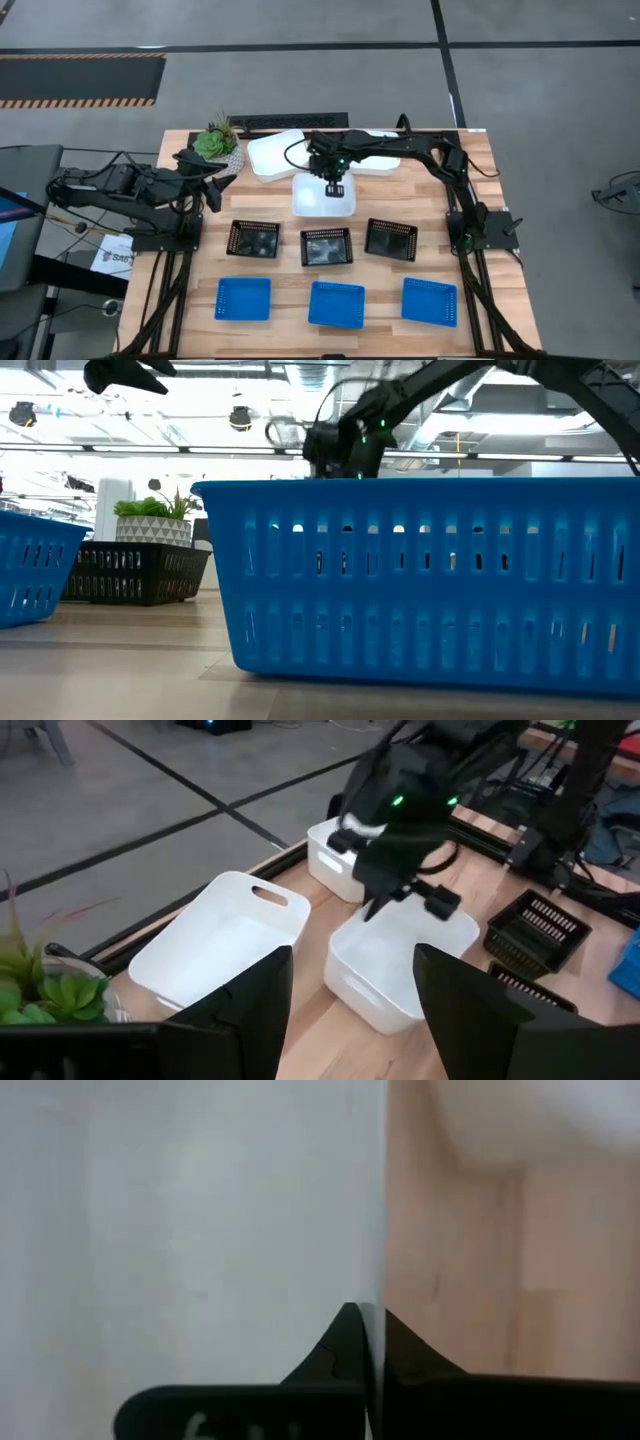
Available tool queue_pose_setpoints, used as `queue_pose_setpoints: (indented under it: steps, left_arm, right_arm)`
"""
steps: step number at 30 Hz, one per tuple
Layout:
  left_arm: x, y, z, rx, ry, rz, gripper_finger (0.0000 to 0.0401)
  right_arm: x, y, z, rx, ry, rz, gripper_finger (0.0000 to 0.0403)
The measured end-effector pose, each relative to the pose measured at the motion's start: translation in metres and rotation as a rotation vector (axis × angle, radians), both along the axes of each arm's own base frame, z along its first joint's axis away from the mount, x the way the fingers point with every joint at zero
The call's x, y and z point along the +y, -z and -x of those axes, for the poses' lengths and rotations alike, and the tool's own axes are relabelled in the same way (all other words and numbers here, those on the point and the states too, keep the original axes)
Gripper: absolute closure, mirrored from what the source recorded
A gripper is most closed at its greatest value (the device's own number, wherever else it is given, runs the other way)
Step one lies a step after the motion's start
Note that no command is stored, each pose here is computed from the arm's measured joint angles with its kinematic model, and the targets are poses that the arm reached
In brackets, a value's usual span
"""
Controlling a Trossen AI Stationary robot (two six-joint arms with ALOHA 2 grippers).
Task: Stack baskets by color
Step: Stack the bottom center white bin on the top right white bin
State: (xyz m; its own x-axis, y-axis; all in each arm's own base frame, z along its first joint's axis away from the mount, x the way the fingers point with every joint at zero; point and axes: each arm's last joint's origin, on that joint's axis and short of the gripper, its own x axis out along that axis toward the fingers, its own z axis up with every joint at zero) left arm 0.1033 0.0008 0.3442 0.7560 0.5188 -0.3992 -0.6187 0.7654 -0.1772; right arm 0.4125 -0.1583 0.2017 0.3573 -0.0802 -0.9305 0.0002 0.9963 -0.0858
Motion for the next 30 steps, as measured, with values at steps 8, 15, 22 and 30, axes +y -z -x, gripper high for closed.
queue_pose_setpoints:
  steps: [8,15,22,30]
  left_arm:
    - [0.000,0.000,0.000,-0.010,-0.008,0.016,0.0204]
    - [0.000,0.000,0.000,-0.010,-0.008,0.016,0.0204]
    - [0.000,0.000,0.000,-0.010,-0.008,0.016,0.0204]
    - [0.001,0.000,0.000,-0.033,-0.046,0.033,0.0204]
  right_arm:
    - [-0.009,-0.073,0.035,-0.111,0.022,0.037,0.0400]
    - [-0.051,-0.138,0.103,-0.211,0.103,0.152,0.0402]
    - [-0.105,-0.137,0.159,-0.142,0.104,0.174,0.0402]
    - [-0.133,-0.098,0.166,-0.015,0.065,0.092,0.0402]
